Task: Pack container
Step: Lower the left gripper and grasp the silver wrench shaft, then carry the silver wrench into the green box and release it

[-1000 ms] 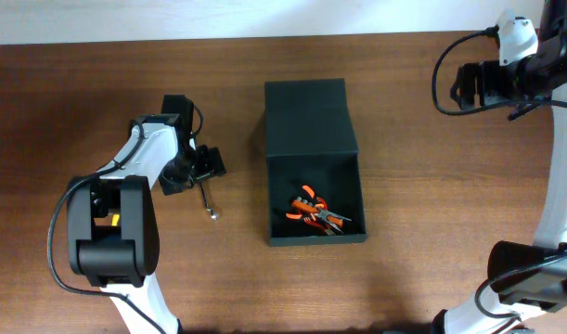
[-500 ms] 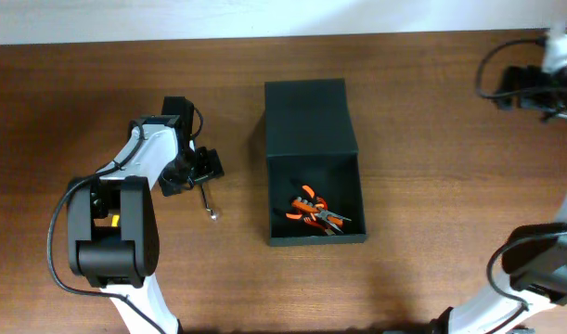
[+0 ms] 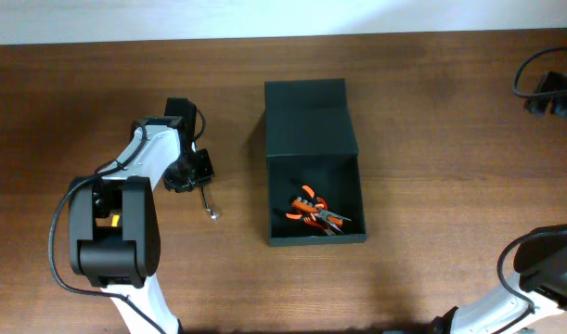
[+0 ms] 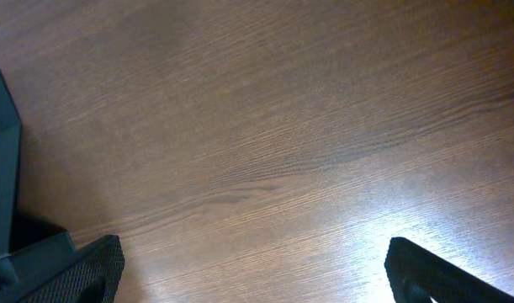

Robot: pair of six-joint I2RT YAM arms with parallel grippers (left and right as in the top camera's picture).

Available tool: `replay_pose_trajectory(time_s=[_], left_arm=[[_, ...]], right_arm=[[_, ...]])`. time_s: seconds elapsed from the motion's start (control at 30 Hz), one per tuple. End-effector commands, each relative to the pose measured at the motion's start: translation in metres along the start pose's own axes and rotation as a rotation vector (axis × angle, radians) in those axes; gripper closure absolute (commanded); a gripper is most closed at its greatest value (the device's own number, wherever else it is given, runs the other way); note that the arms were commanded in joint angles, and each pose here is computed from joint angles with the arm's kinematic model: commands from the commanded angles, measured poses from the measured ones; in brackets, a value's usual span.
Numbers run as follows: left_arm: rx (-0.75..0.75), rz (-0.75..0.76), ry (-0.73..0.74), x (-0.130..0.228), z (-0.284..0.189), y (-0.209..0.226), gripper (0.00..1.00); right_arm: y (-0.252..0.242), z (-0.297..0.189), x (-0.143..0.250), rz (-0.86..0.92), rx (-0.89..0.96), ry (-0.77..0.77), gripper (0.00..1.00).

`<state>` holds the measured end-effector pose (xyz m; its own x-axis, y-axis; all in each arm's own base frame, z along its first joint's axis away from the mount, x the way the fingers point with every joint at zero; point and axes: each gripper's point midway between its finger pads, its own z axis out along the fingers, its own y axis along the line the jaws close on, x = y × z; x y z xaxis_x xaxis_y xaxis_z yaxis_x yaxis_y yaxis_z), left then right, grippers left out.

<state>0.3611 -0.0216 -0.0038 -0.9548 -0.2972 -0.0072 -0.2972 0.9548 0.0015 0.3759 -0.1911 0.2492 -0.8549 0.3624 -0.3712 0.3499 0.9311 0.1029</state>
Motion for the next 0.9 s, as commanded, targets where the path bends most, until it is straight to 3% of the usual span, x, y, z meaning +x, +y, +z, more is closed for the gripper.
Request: replay_pose_trajectory(time_s=[0.0,0.37,0.6,0.73,0.87], left_arm=[[0.014,0.005,0.077,0.019,0.020,-0.003,0.71],[0.014,0.005,0.077,0.019,0.020,-0.003,0.97],[0.016,0.012,0.075,0.019,0.019,-0.004,0.98],[0.023,0.089,0.060,0.016,0.006,-0.014,0.98],[0.059,0.243,-0.044,0.001,-0.036,-0.041,0.98]], right_arm=[[0.002,0.000,0.001,0.015,-0.017,0.002,0.01],[0.004,0.000,0.001,0.015,-0.024,0.003,0.01],[0.004,0.000,0.002,0.015,-0.024,0.004,0.01],[0.004,0.000,0.002,0.016,-0.025,0.005,0.01],[0.004,0.000,0.002,0.016,-0.025,0.008,0.01]])
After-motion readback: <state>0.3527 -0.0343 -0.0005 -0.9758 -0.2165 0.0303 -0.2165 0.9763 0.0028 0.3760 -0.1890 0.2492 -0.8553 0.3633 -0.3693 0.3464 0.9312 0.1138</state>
